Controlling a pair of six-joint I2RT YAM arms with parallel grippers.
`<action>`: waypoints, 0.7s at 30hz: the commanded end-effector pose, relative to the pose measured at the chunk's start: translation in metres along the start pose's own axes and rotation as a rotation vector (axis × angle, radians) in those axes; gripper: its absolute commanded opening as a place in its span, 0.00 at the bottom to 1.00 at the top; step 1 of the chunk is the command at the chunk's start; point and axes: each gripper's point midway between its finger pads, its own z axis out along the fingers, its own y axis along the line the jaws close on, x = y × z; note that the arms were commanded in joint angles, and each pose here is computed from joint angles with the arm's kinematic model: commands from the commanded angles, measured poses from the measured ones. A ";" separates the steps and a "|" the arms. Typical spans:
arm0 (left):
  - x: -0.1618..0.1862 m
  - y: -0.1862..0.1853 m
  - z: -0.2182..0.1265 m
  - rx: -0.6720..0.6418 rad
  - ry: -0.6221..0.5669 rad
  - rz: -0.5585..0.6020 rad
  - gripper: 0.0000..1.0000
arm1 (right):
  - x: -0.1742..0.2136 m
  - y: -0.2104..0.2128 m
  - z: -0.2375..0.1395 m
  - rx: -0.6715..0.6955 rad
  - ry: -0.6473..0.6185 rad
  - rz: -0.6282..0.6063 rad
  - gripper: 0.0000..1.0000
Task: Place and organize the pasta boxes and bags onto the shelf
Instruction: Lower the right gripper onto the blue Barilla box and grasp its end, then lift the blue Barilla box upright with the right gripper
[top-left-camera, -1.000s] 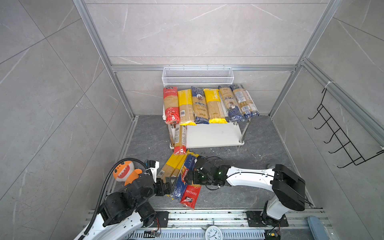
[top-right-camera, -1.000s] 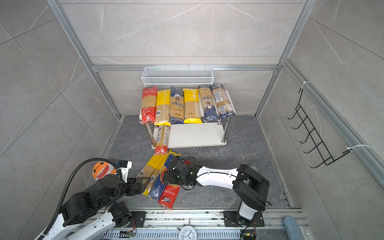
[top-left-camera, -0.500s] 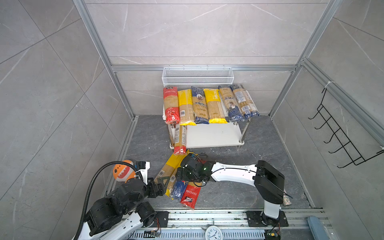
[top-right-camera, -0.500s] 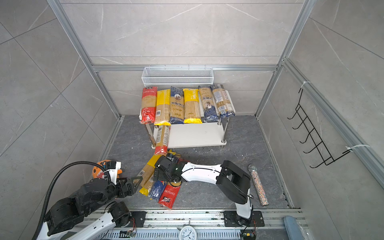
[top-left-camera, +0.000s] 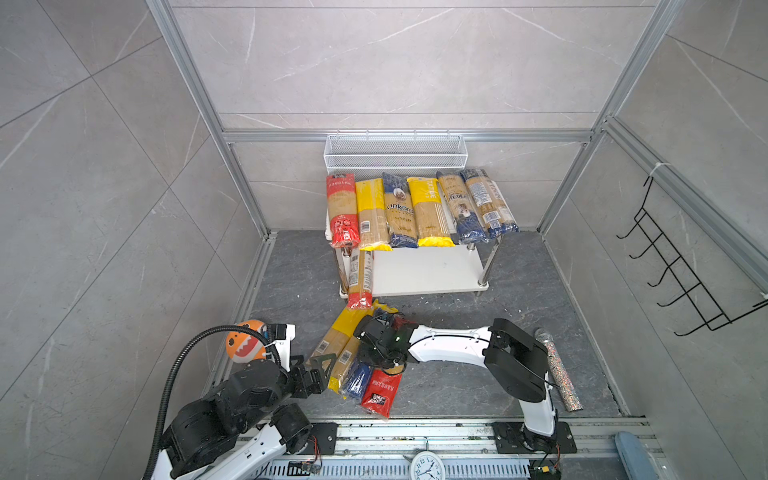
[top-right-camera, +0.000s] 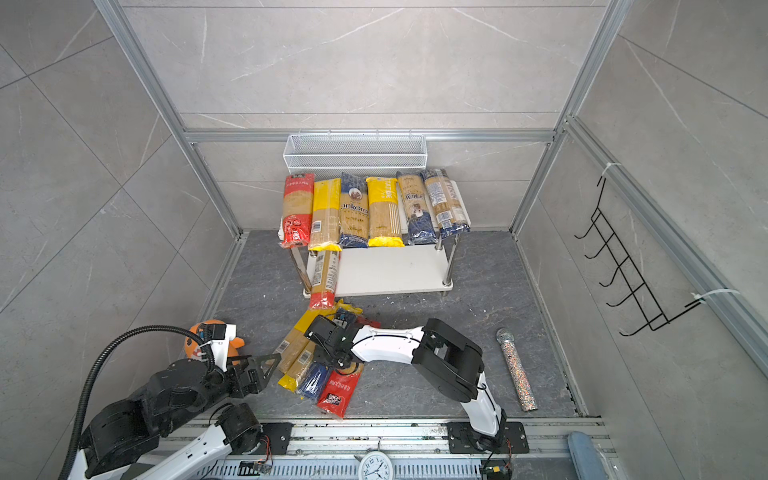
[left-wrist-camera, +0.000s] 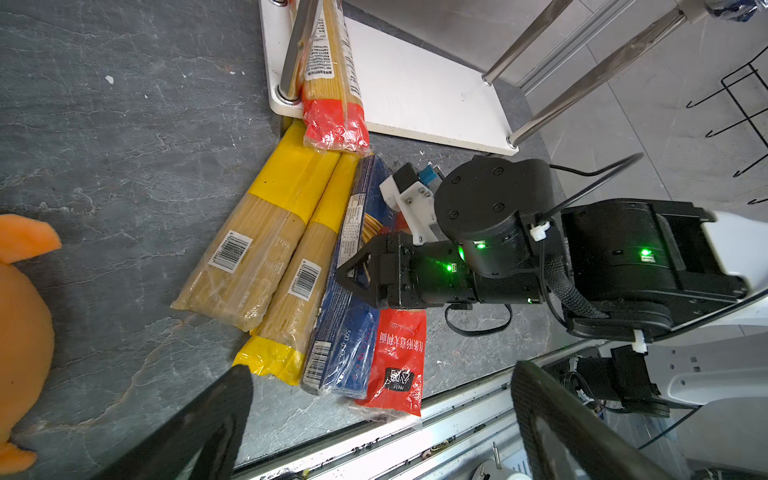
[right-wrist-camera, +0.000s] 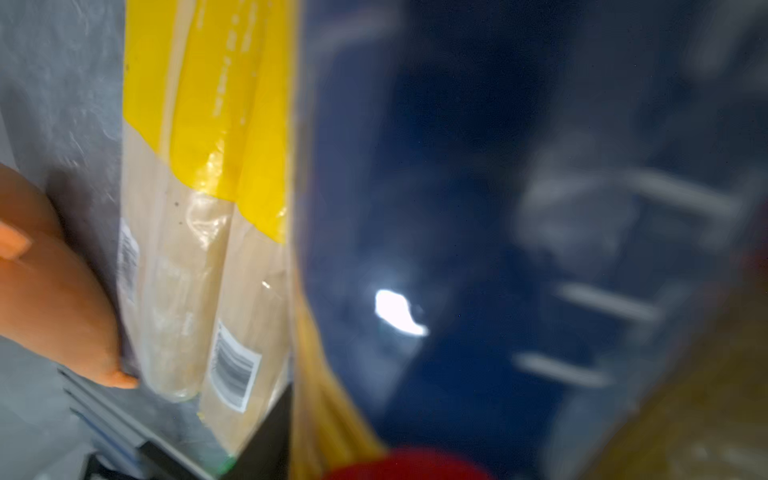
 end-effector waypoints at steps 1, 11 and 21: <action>-0.004 0.003 -0.007 -0.007 -0.025 0.017 1.00 | 0.017 -0.025 0.007 0.076 0.041 -0.023 0.36; -0.006 0.006 -0.008 -0.024 -0.032 0.005 1.00 | 0.012 -0.045 -0.063 0.003 -0.063 -0.067 0.20; -0.002 -0.011 0.025 -0.025 0.043 -0.002 1.00 | 0.001 -0.046 -0.113 -0.137 -0.136 -0.159 0.21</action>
